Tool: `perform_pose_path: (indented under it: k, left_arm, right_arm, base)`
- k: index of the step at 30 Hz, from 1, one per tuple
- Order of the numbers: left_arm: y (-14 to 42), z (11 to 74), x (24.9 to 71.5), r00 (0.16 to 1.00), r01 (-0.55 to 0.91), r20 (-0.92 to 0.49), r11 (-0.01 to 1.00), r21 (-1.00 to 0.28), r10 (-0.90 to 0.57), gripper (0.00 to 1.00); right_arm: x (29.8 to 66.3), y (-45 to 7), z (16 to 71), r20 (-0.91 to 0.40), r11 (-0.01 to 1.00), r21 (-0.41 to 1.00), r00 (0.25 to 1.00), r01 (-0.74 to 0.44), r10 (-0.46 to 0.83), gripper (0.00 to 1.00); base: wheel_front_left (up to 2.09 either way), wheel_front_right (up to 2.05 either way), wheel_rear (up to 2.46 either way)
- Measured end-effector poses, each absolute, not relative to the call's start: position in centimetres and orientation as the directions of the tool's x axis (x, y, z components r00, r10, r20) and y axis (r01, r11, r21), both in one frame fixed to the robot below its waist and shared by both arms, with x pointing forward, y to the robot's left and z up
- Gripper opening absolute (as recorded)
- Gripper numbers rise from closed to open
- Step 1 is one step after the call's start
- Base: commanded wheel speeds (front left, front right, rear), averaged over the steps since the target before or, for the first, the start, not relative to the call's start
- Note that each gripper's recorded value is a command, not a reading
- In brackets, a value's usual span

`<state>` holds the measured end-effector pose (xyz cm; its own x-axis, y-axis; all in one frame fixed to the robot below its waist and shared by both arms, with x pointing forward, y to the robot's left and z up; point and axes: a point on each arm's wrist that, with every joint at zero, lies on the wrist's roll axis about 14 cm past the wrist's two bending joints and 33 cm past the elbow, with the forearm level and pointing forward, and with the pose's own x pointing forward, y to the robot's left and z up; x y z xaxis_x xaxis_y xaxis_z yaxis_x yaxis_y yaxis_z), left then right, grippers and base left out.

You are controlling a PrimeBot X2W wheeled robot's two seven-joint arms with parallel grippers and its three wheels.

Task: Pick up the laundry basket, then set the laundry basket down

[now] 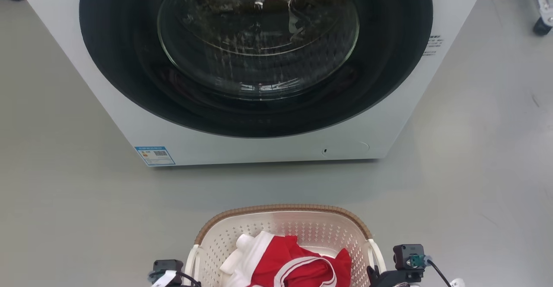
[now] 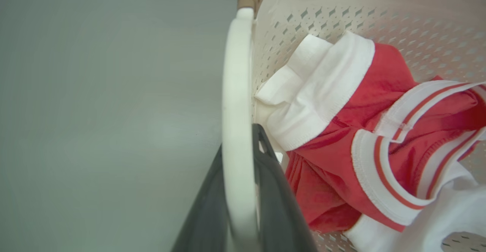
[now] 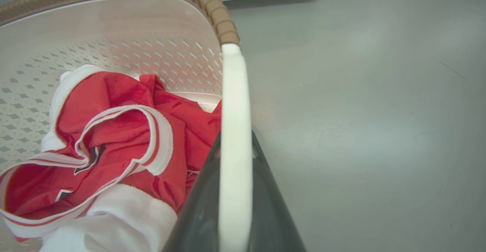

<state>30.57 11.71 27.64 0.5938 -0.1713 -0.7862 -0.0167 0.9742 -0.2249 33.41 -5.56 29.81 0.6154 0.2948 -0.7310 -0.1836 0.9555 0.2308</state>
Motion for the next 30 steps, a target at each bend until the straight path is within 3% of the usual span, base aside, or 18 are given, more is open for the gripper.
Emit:
perform_pose_path:
  k: [30]
  left_arm:
    - [11.6,29.3,27.4,0.612,-0.007,-0.770,0.973,-0.231,-0.178,0.00]
  right_arm:
    - [29.7,-5.2,31.7,-0.722,0.951,0.255,0.620,-0.175,0.308,0.00]
  base:
    - [0.00,0.00,0.00]
